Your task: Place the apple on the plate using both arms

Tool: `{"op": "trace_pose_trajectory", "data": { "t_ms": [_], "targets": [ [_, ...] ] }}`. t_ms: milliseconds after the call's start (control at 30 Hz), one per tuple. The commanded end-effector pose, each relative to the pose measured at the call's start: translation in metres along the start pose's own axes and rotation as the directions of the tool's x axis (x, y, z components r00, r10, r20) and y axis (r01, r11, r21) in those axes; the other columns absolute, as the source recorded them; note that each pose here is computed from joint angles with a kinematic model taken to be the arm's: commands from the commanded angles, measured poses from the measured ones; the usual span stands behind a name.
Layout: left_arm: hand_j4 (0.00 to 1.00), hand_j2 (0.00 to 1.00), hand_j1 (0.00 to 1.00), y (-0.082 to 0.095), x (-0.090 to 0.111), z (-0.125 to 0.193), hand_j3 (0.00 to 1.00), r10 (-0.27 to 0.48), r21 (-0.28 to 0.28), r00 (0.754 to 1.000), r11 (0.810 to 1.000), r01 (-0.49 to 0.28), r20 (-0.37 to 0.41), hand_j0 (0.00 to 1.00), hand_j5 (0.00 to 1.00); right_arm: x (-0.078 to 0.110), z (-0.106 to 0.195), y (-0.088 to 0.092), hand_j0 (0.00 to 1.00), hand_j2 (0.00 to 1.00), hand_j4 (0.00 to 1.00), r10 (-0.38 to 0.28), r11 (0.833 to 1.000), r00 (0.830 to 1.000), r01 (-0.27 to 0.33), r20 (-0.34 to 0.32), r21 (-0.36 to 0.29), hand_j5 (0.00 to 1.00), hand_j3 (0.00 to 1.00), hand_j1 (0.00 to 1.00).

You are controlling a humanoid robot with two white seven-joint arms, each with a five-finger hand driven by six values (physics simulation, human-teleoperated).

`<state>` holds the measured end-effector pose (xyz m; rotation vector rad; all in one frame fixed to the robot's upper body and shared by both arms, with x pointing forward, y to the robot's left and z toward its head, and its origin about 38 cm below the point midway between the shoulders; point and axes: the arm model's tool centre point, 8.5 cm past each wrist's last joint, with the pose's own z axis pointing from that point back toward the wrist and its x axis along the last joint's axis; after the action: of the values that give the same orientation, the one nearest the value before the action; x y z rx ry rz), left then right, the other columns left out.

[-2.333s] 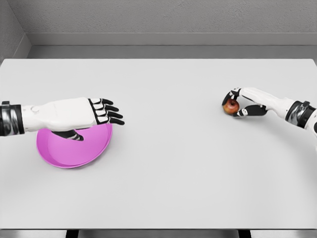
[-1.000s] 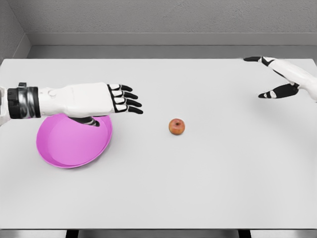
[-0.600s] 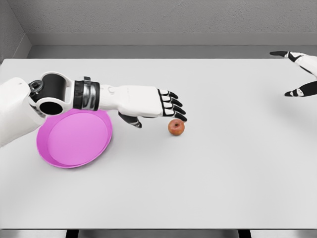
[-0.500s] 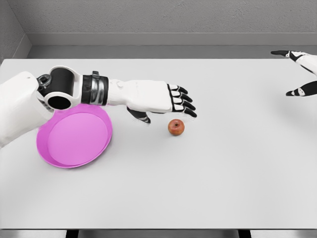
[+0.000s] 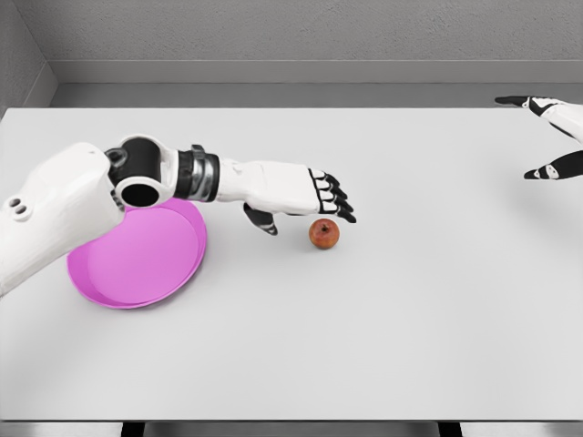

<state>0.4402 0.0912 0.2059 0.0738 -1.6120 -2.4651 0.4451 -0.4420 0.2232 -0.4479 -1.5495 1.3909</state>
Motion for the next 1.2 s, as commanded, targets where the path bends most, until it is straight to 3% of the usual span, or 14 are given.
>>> {"op": "trace_pose_trajectory", "data": {
  "t_ms": [0, 433, 833, 1167],
  "targets": [
    [1.00, 1.00, 1.00, 0.000, 0.009, -0.016, 1.00, 0.002, -0.001, 0.999, 1.000, -0.002, 0.038, 1.00, 1.00, 0.000, 0.000, -0.001, 1.00, 1.00, 1.00, -0.005, 1.000, 1.000, 0.005, 0.002, -0.005, 1.00, 1.00, 1.00],
    [1.00, 1.00, 1.00, -0.003, 0.010, -0.017, 1.00, -0.019, -0.026, 0.999, 0.999, 0.020, 0.032, 1.00, 1.00, 0.007, -0.001, 0.001, 1.00, 1.00, 1.00, 0.011, 1.000, 1.000, -0.011, 0.018, 0.003, 1.00, 1.00, 1.00],
    [1.00, 1.00, 1.00, -0.014, -0.008, -0.030, 1.00, -0.011, -0.069, 1.000, 0.998, 0.009, -0.022, 1.00, 1.00, 0.007, -0.001, 0.001, 1.00, 1.00, 1.00, 0.010, 1.000, 1.000, -0.010, 0.018, 0.004, 1.00, 1.00, 1.00],
    [0.99, 0.99, 0.99, -0.014, -0.006, -0.033, 0.99, -0.016, -0.071, 1.000, 0.997, 0.015, -0.017, 0.99, 0.99, 0.006, 0.000, 0.004, 1.00, 1.00, 1.00, 0.007, 1.000, 1.000, -0.007, 0.015, 0.009, 1.00, 1.00, 1.00]
  ]
}}
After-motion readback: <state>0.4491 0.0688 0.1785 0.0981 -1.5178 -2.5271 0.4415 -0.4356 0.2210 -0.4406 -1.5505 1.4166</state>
